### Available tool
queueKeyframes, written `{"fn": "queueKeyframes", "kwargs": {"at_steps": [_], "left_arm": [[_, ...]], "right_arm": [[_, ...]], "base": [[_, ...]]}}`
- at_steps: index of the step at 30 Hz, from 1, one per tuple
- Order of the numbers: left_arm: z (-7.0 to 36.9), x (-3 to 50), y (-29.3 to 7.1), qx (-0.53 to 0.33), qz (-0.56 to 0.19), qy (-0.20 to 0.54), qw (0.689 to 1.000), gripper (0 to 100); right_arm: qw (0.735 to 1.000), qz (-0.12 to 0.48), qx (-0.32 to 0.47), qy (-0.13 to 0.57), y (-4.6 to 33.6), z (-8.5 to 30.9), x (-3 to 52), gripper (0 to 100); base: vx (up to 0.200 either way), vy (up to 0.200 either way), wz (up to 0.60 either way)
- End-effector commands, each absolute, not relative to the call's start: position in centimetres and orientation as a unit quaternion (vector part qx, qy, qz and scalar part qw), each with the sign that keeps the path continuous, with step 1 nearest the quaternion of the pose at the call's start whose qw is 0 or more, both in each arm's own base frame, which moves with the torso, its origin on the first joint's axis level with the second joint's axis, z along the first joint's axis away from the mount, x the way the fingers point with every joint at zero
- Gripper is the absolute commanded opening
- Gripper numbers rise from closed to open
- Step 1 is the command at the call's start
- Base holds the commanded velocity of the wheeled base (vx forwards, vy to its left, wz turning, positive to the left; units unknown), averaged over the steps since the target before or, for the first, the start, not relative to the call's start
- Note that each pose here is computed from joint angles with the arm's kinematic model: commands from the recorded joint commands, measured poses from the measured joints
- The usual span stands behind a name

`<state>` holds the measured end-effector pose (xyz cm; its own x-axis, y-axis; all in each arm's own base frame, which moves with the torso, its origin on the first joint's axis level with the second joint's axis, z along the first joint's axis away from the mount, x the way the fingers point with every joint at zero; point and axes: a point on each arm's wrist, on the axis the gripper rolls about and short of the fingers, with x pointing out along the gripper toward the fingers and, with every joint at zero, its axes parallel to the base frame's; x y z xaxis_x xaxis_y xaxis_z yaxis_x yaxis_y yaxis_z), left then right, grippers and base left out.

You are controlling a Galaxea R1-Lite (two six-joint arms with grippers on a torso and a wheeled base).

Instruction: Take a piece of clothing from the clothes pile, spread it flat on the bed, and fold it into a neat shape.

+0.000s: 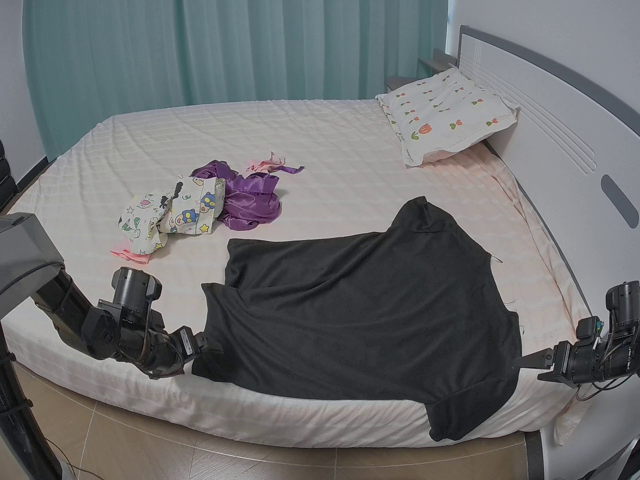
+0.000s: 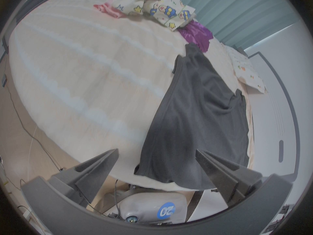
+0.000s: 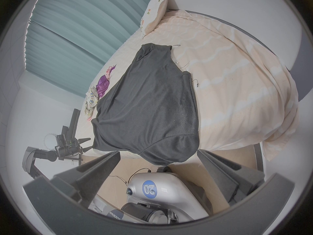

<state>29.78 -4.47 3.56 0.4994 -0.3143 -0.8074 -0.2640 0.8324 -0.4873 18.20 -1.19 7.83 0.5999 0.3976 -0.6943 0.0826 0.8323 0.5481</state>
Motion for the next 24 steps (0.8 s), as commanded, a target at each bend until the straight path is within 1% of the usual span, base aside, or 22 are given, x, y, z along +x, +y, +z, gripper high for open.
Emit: {"fn": "queueKeyframes", "kwargs": {"at_steps": [1, 6, 12, 18, 24], "left_arm": [[2.9, 28.6, -5.4, -0.279, -0.022, 0.519, 0.808, 100], [2.2, 28.5, -5.9, -0.305, -0.019, 0.501, 0.810, 100], [1.4, 27.8, -5.8, -0.308, -0.024, 0.489, 0.816, 100], [1.5, 26.7, -5.9, -0.330, -0.015, 0.490, 0.807, 100], [1.4, 25.8, -5.8, -0.354, -0.030, 0.445, 0.822, 100]], "right_arm": [[0.851, 0.093, 0.274, 0.438, -1.2, 7.8, 18.2, 100], [0.850, 0.092, 0.275, 0.440, -1.2, 7.7, 18.3, 100], [0.850, 0.092, 0.275, 0.441, -1.2, 7.7, 18.3, 100], [0.850, 0.092, 0.275, 0.441, -1.2, 7.7, 18.3, 100], [0.849, 0.094, 0.275, 0.441, -1.2, 7.7, 18.2, 100]], "base": [[0.000, 0.000, 0.00], [0.000, 0.000, 0.00], [0.000, 0.000, 0.00], [0.000, 0.000, 0.00], [0.000, 0.000, 0.00]]}}
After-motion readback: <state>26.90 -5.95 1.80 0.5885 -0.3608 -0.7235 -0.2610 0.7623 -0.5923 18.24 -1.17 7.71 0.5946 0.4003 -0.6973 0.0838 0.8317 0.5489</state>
